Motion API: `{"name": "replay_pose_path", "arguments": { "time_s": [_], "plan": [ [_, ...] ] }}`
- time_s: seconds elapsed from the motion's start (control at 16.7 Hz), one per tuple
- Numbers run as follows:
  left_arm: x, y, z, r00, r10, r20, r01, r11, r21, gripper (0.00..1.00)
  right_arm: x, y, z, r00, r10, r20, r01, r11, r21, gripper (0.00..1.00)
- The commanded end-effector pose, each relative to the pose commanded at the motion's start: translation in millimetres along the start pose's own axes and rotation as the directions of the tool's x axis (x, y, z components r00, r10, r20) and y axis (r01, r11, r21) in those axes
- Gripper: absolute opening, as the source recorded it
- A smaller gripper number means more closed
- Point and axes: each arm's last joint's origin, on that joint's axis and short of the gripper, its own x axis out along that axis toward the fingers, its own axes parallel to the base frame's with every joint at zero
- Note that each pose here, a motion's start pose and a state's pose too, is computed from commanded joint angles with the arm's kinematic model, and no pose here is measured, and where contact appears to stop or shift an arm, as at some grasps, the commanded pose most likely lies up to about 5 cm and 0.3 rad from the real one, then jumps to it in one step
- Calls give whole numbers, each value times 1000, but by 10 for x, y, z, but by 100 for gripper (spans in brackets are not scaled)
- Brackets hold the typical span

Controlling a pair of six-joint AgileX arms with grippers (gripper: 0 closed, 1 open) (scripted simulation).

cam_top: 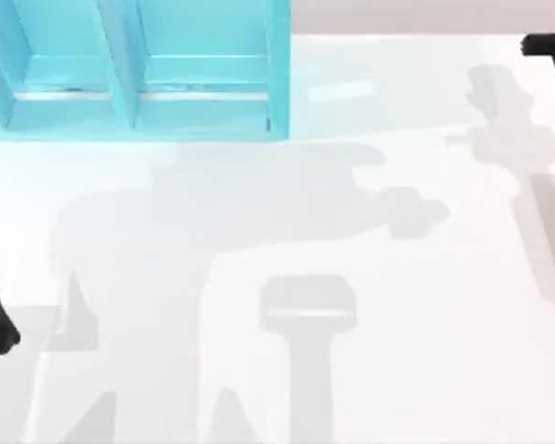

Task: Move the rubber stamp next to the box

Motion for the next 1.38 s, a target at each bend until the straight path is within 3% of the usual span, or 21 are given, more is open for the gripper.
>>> {"name": "replay_pose_path", "arguments": {
  "time_s": [0.24,0.42,0.84,1.14,1.38],
  "plan": [
    [0,0,0,1000,0,0,0,1000,0,100,-93,-27,125,983,64,170,-62,998,-16,0],
    [0,0,0,1000,0,0,0,1000,0,100,45,20,166,975,84,203,-80,996,-29,0],
    [0,0,0,1000,0,0,0,1000,0,100,683,6,-65,999,-12,-43,13,1000,4,0],
    [0,0,0,1000,0,0,0,1000,0,100,711,-5,-81,998,-19,-59,20,1000,6,0],
    [0,0,0,1000,0,0,0,1000,0,100,711,-5,-81,998,-19,-59,20,1000,6,30]
  ]
}}
